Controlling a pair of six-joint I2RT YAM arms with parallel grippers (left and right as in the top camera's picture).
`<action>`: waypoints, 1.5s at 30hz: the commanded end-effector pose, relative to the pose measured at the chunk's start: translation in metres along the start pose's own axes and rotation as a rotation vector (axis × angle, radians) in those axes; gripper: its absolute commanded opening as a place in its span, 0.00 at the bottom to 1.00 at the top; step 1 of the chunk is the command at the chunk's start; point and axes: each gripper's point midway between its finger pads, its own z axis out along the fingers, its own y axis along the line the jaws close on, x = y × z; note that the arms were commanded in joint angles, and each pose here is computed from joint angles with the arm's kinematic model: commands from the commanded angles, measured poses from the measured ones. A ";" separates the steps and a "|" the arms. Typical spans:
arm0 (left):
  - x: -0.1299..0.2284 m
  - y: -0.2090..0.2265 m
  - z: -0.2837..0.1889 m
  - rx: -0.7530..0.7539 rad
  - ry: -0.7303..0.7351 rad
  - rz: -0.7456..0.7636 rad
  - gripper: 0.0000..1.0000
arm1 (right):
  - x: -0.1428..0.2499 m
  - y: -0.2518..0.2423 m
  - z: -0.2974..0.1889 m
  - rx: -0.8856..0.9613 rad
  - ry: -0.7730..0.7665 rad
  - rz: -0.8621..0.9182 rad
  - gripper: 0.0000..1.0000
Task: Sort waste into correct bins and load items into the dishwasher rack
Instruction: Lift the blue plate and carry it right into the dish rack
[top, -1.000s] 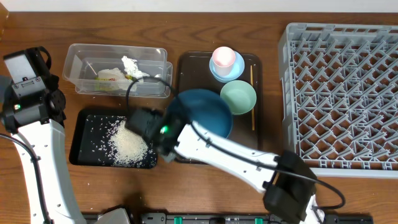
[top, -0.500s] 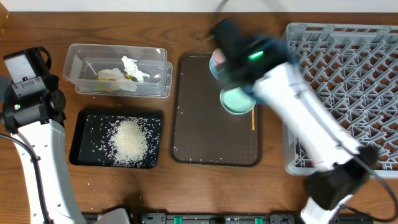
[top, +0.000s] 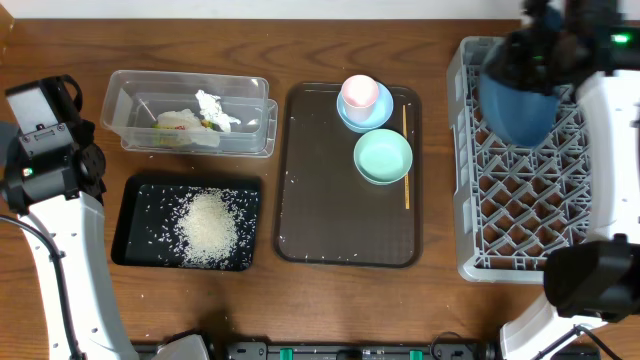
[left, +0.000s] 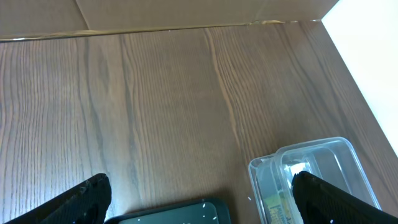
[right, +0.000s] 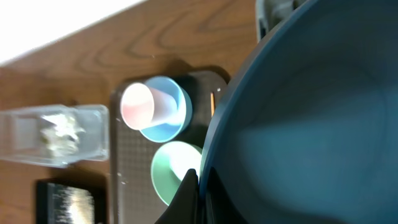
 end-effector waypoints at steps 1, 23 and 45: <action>-0.001 0.001 0.001 -0.006 -0.001 -0.006 0.95 | -0.008 0.005 -0.023 -0.137 -0.027 -0.025 0.01; -0.001 0.001 0.001 -0.006 -0.001 -0.006 0.95 | -0.031 -0.028 -0.037 -0.597 -0.157 0.000 0.01; -0.001 0.001 0.001 -0.006 -0.001 -0.006 0.95 | -0.042 -0.085 -0.058 -0.563 -0.251 0.099 0.01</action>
